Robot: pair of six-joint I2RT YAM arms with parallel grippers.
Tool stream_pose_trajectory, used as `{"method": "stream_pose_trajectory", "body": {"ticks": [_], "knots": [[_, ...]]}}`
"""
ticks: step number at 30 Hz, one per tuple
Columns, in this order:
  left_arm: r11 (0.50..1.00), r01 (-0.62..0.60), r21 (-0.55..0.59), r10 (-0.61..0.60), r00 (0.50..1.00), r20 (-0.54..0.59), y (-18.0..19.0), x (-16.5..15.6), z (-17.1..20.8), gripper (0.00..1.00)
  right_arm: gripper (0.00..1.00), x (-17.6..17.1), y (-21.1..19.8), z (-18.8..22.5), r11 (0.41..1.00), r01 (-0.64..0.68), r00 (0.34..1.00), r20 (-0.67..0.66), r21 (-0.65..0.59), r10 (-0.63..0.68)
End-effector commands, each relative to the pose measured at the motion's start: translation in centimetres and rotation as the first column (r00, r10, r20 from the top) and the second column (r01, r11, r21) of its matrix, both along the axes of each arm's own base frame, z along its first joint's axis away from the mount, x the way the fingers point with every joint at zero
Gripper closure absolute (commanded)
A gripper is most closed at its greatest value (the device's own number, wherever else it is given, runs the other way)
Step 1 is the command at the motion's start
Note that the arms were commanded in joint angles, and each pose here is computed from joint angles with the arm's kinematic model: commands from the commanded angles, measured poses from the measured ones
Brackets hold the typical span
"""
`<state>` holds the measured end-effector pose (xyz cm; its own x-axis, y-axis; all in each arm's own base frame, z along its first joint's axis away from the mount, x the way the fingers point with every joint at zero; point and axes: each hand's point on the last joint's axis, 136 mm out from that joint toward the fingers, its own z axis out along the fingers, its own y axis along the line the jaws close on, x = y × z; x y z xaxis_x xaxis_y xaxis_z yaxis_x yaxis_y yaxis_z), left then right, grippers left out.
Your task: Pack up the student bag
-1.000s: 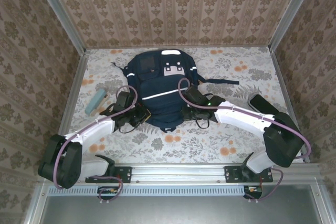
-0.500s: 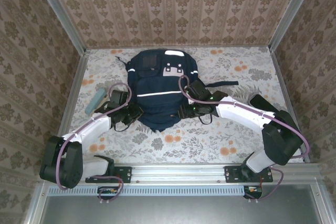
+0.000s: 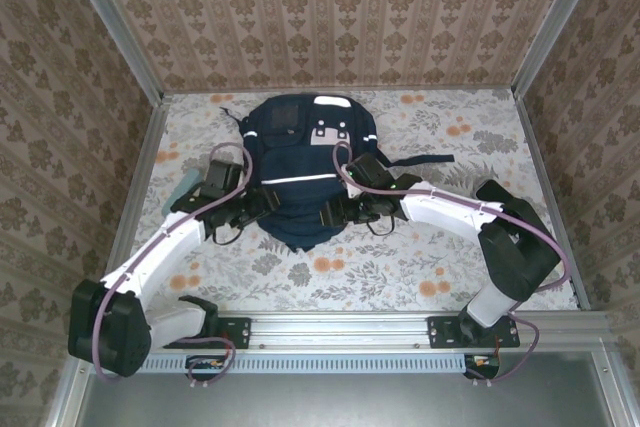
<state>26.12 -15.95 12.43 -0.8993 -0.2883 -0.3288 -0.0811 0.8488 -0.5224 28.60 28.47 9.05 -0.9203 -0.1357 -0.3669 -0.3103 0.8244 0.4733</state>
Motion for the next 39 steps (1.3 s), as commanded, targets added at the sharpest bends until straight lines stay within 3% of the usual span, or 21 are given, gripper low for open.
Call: {"method": "stream_pose_trajectory", "body": {"ticks": [1,6,10,14,18,22,26,35,39], "knots": [[0.957,0.259,0.13,-0.275,0.953,0.126,-2.3,-1.0,2.6,0.34,0.2,0.4,0.3,0.5,0.997,-0.007,1.0,0.008,0.079,0.006],[0.799,0.508,0.322,-0.577,0.799,0.172,-6.2,-2.3,3.3,0.29,0.14,0.4,-2.1,0.8,0.992,0.049,0.999,0.009,0.12,-0.05],[0.621,0.651,0.437,-0.764,0.627,0.15,-9.1,-3.3,2.8,0.27,0.1,0.1,-4.5,0.8,0.981,0.119,0.993,0.003,0.156,-0.121],[0.45,0.736,0.505,-0.872,0.485,0.071,-10.0,-4.0,1.0,0.28,0.07,0.0,-6.6,1.3,0.968,0.177,0.983,0.016,0.178,-0.182],[0.334,0.767,0.547,-0.921,0.389,0.017,-9.8,-3.8,-0.1,0.31,0.06,0.0,-7.6,1.9,0.957,0.204,0.977,0.023,0.206,-0.213],[0.3,0.789,0.536,-0.928,0.372,-0.027,-9.5,-2.8,-1.3,0.35,0.06,0.3,-8.0,2.0,0.947,0.224,0.972,0.021,0.23,-0.235],[0.253,0.828,0.5,-0.949,0.313,-0.038,-10.1,-2.8,-2.2,0.38,0.06,0.5,-8.1,1.9,0.94,0.238,0.969,0.011,0.244,-0.248],[0.278,0.829,0.485,-0.952,0.306,0.023,-10.6,-1.2,-2.3,0.49,0.07,0.3,-8.2,1.3,0.939,0.24,0.969,0.0,0.246,-0.248],[0.26,0.851,0.457,-0.956,0.294,-0.003,-10.5,-1.5,-2.9,0.52,0.07,0.3,-8.1,1.3,0.939,0.237,0.97,-0.002,0.249,-0.244]]}}
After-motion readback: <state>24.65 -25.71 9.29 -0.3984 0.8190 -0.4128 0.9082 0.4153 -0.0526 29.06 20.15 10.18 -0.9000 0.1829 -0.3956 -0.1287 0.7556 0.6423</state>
